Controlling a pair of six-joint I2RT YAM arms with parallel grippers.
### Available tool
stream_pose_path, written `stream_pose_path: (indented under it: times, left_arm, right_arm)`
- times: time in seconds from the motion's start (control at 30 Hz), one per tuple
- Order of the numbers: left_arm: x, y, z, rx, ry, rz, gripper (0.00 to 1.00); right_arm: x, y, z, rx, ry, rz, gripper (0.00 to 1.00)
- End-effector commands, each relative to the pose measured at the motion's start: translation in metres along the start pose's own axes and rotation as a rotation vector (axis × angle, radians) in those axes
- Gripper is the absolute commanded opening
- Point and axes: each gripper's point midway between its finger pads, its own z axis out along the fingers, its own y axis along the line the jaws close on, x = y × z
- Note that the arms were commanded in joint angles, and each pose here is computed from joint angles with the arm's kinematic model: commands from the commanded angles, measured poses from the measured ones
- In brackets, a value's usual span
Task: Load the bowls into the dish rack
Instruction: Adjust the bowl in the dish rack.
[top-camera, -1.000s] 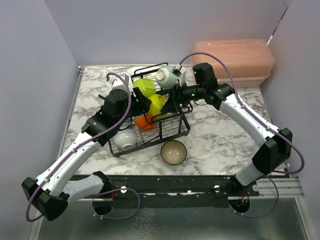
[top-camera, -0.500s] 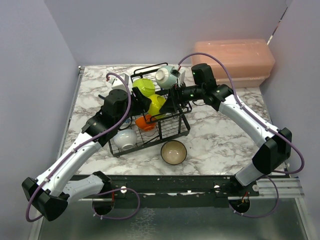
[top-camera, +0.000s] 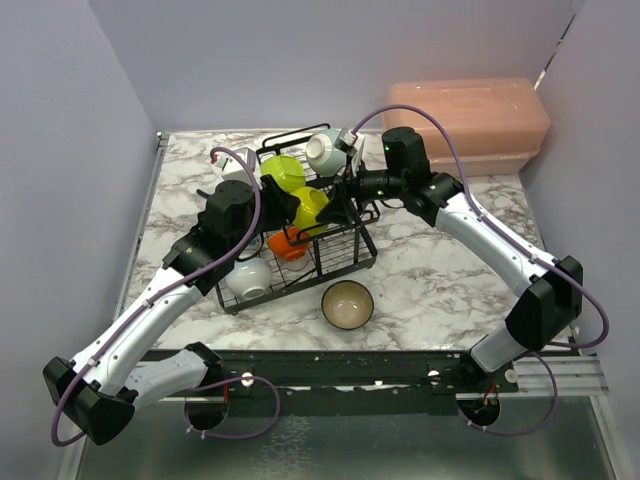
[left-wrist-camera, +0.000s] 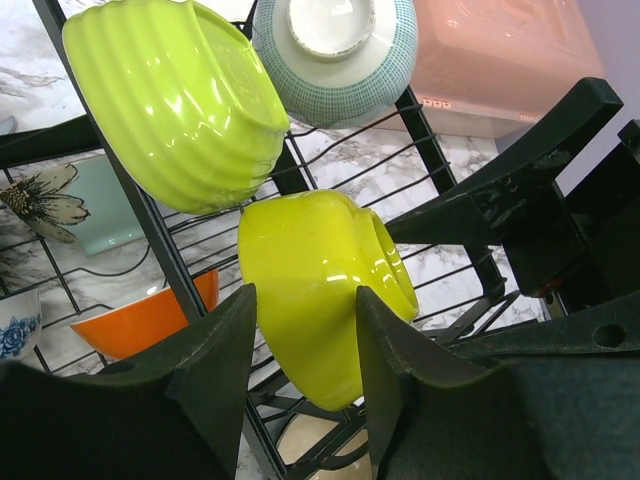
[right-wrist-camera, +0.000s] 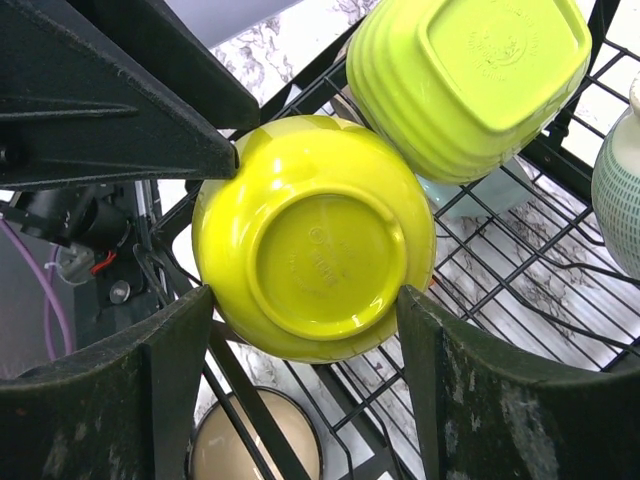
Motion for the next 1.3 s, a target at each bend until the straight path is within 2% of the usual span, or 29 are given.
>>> stream_pose_path:
  times: [0.0,0.13,0.27,0.4,0.6,0.8,1.0,1.1,1.27]
  left_arm:
    - [0.032,0.021,0.001,-0.061,0.109,0.052,0.44]
    - [0.026,0.021,-0.003,-0.058,0.085,0.063,0.52]
    - [0.006,0.018,-0.013,-0.052,0.021,0.110,0.64]
    - [-0.016,0.010,-0.026,-0.023,-0.046,0.158,0.71]
    - [-0.033,-0.020,-0.040,0.120,-0.085,0.202,0.72]
    - [-0.023,-0.068,-0.046,0.386,-0.030,0.242,0.69]
    - [-0.007,-0.100,-0.053,0.549,0.008,0.321,0.67]
    - [0.001,-0.106,-0.053,0.538,-0.005,0.382,0.68]
    - [-0.017,-0.087,-0.041,0.370,-0.066,0.301,0.71]
  right_arm:
    - [-0.003,0.021,0.018,-0.114,-0.043,-0.032,0.72]
    - [-0.004,0.016,0.016,-0.067,-0.046,-0.020,0.75]
    - [-0.023,0.013,0.002,0.022,-0.113,-0.021,0.80]
    - [-0.045,0.018,-0.013,0.062,-0.179,-0.027,0.85]
    - [-0.055,0.023,-0.024,0.084,-0.203,0.018,0.86]
    - [-0.056,0.020,-0.040,0.113,-0.212,0.088,0.86]
    - [-0.045,0.009,-0.073,0.112,-0.234,0.194,0.85]
    - [-0.039,0.007,-0.084,0.097,-0.239,0.222,0.84]
    - [-0.028,0.010,-0.076,0.038,-0.165,0.244,0.83]
